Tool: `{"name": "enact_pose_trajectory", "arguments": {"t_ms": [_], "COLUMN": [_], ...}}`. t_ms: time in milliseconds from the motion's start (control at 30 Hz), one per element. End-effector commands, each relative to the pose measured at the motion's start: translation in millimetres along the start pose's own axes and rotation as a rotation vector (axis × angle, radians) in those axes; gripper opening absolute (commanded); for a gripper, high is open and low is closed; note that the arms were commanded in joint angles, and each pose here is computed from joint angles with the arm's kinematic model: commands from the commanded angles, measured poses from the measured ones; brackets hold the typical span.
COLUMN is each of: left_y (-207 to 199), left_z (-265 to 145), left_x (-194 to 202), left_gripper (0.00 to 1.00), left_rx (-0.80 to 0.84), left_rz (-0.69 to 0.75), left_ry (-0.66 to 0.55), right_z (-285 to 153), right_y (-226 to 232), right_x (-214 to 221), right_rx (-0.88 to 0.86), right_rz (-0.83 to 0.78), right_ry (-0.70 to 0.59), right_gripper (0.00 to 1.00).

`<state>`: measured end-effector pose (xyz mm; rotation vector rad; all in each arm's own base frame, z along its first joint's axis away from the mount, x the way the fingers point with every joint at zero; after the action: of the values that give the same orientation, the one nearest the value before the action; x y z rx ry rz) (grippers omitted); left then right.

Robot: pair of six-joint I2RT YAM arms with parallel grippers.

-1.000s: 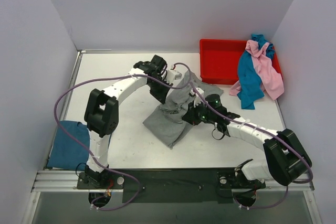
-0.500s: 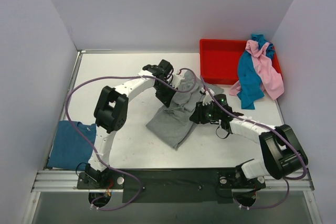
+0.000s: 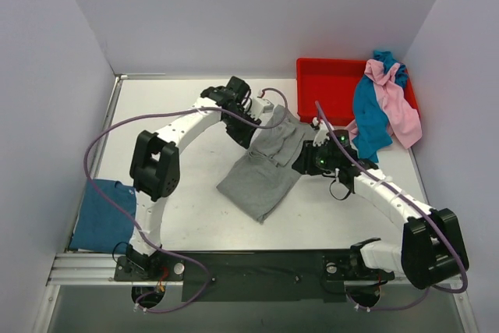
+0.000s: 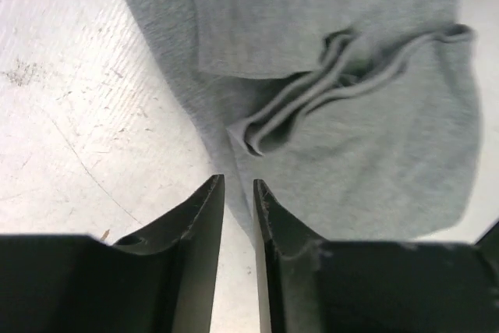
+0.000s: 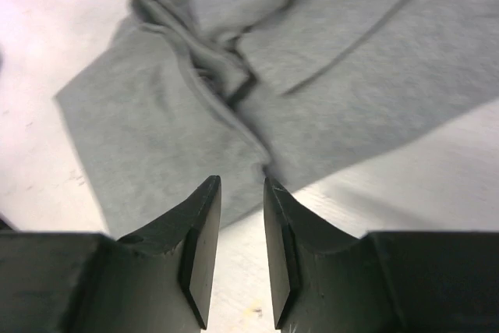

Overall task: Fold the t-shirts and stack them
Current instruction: Fold the folded rectangular tshirt in 1/3 of the way

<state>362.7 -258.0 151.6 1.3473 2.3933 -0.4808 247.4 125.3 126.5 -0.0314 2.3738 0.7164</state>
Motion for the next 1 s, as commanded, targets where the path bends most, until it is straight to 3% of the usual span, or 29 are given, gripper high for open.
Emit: {"name": "enact_pose_trajectory", "arguments": {"t_ms": [0, 100, 233, 400, 600, 833, 967], "left_y": [-38, -60, -68, -44, -16, 9, 13], "left_z": [-51, -43, -8, 25, 64, 59, 37], "left_x": [-11, 1, 6, -28, -23, -43, -50], "left_gripper": [0.25, 0.2, 0.2, 0.2, 0.2, 0.21, 0.26], "left_rx": [0.152, 0.258, 0.265, 0.14, -0.015, -0.121, -0.123], "left_rz": [0.147, 0.216, 0.251, 0.162, 0.09, 0.004, -0.008], "left_ry": [-0.123, -0.113, -0.083, -0.171, -0.095, -0.14, -0.164], "right_z": [-6, 3, 24, 44, 50, 40, 31], "right_y": [39, 56, 47, 23, 1, -15, -12], "right_x": [3, 17, 32, 44, 61, 59, 39], "right_rx": [-0.174, -0.262, -0.203, -0.109, 0.004, 0.098, 0.12], "right_rz": [0.003, 0.024, 0.094, 0.179, 0.237, 0.272, 0.168], "right_ry": [0.039, 0.1, 0.144, 0.153, 0.237, 0.294, 0.32], "right_gripper": [0.21, 0.12, 0.04, 0.0, 0.0, 0.0, 0.0]}}
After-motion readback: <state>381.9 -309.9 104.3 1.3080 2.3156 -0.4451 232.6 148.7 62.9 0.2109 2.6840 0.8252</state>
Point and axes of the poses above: each gripper's point midway between its finger pads, its own z axis out along the fingers, its own y axis along the line the jaws close on, x = y × z, the point moved 7 cm from there along -z, back along the fingers, and after that the axes turned 8 degrees about z, right-handed, at the moved point
